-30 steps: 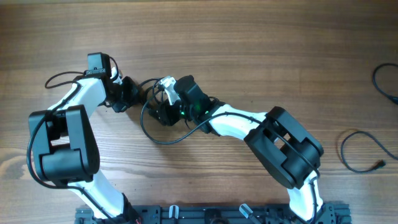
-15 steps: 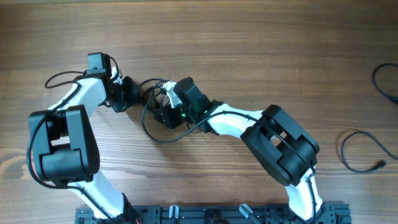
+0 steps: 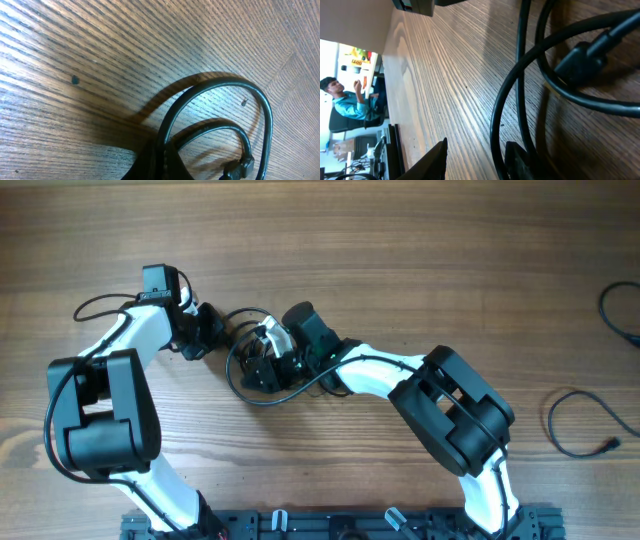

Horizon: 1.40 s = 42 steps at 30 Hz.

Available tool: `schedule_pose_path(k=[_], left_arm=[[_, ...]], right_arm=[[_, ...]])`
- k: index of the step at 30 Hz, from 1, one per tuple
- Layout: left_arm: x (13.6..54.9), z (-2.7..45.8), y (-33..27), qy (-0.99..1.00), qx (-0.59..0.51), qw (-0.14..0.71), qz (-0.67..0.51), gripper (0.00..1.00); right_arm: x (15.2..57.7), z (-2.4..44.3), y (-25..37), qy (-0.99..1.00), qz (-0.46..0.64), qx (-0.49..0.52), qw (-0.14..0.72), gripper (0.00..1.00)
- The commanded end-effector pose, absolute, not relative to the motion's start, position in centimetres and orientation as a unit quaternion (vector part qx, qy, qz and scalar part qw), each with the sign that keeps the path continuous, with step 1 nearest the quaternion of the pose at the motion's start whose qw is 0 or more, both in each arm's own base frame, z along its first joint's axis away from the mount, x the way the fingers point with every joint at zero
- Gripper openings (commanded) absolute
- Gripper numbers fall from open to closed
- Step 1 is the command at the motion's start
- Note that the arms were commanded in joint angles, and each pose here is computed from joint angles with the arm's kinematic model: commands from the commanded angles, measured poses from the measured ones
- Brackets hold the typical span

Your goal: Untangle cables

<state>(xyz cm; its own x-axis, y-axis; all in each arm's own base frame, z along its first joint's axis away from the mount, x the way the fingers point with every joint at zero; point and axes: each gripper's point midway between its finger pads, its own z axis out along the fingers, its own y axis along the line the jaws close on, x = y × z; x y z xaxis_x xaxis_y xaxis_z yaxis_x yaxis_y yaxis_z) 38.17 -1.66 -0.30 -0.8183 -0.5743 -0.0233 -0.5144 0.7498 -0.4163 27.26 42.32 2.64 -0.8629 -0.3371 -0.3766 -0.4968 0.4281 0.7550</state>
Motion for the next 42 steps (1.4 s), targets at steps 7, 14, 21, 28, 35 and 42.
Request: schedule_pose_path(k=[7,14,21,28,35,42], left_arm=[[37.7,-1.3,-1.0,0.937,-0.291,0.07,-0.178,0.04],[37.6,-1.3,-1.0,0.937,-0.292,0.068,-0.178,0.04],[37.6,-1.3,-1.0,0.937,-0.292,0.069,-0.178,0.04],[37.6,-1.3,-1.0,0.937,-0.292,0.068,-0.178,0.04],[37.6,-1.3,-1.0,0.937,-0.292,0.067,-0.177,0.04],[37.5,-1.4,-1.0,0.937,-0.294,0.065,-0.177,0.04]], right_arm=[[24.9,-0.2,42.2,0.864,0.438,-0.244,0.049,0.4],[24.9,0.8,42.0,0.874,0.443,-0.2,0.023,0.04],[25.3,17.3,39.0,0.765,0.593,-0.249,0.036,0.04],[27.3,25.2,31.8,0.794,0.516,-0.246,0.207,0.04],[29.1,23.7,22.5,0.892,0.303,-0.163,0.295,0.04],[31.7,18.1,14.5,0.953,0.057,-0.077,0.287,0.04]])
